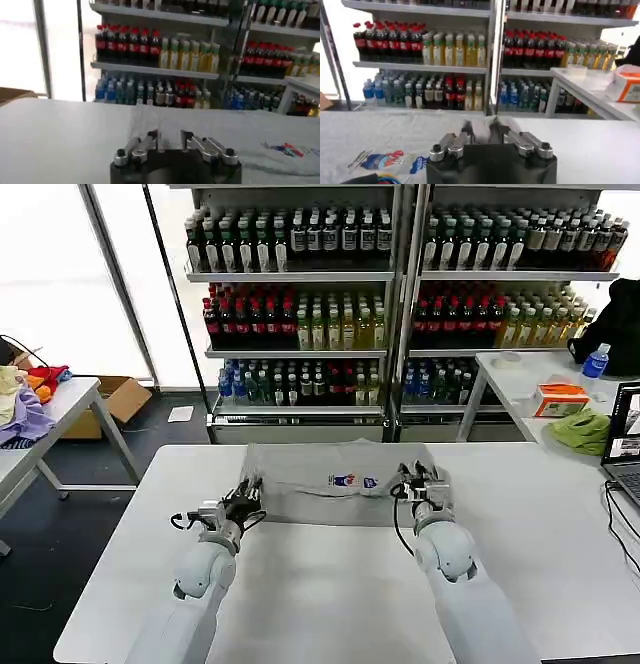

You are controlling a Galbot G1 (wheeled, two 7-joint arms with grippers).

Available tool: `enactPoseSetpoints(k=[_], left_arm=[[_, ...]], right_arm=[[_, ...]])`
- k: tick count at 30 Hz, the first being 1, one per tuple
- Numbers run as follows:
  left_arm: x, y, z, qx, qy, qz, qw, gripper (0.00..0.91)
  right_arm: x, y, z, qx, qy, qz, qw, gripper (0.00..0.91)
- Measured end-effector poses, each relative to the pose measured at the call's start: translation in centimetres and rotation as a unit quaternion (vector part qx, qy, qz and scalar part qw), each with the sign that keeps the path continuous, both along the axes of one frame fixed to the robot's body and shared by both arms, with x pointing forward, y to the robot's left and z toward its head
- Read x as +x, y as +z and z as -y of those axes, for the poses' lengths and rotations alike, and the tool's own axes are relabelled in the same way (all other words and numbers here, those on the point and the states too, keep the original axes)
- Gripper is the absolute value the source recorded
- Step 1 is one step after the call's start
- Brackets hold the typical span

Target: Fold and organize the clothes.

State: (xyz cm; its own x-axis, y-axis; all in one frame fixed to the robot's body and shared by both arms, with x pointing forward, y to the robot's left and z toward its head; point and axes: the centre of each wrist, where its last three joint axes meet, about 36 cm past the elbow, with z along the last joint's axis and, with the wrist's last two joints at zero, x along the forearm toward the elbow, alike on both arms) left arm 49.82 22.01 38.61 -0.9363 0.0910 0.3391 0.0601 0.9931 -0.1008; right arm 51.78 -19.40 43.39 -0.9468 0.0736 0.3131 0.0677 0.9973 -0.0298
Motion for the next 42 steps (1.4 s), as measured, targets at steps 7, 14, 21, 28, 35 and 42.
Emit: enactPoseSetpoints(k=[7,14,21,28,35,42], left_arm=[[-0.7,0.8,-0.2,0.008,0.005,-0.005,1.0,0.907],[-2.0,1.2,-0.3,0.018,-0.002,-0.014,1.0,0.907],[-3.3,1.1,-0.7,0.027,-0.006,-0.028,0.999,0.907],[-3.6,0.8,-1.0,0.036,-0.006,-0.034,0.999,0.907],[-3.2,0.0,-1.2,0.043,-0.003,-0.04,0.998,0.907],[-3.2,-1.0,-1.6,0.055,0.0,-0.053,0.997,0.433]], right_arm=[[-0.4,0.2,0.4,-0.005,-0.024,0.006,1.0,0.907],[-2.0,0.5,1.4,-0.018,-0.039,-0.003,0.999,0.907],[-4.7,-0.7,2.2,-0.033,-0.048,-0.023,0.998,0.907],[-6.6,-2.4,2.7,-0.041,-0.052,-0.052,0.996,0.907],[-7.5,-3.5,3.1,-0.039,-0.057,-0.069,0.995,0.907],[-8.1,-4.8,3.1,-0.029,-0.063,-0.087,0.994,0.524]])
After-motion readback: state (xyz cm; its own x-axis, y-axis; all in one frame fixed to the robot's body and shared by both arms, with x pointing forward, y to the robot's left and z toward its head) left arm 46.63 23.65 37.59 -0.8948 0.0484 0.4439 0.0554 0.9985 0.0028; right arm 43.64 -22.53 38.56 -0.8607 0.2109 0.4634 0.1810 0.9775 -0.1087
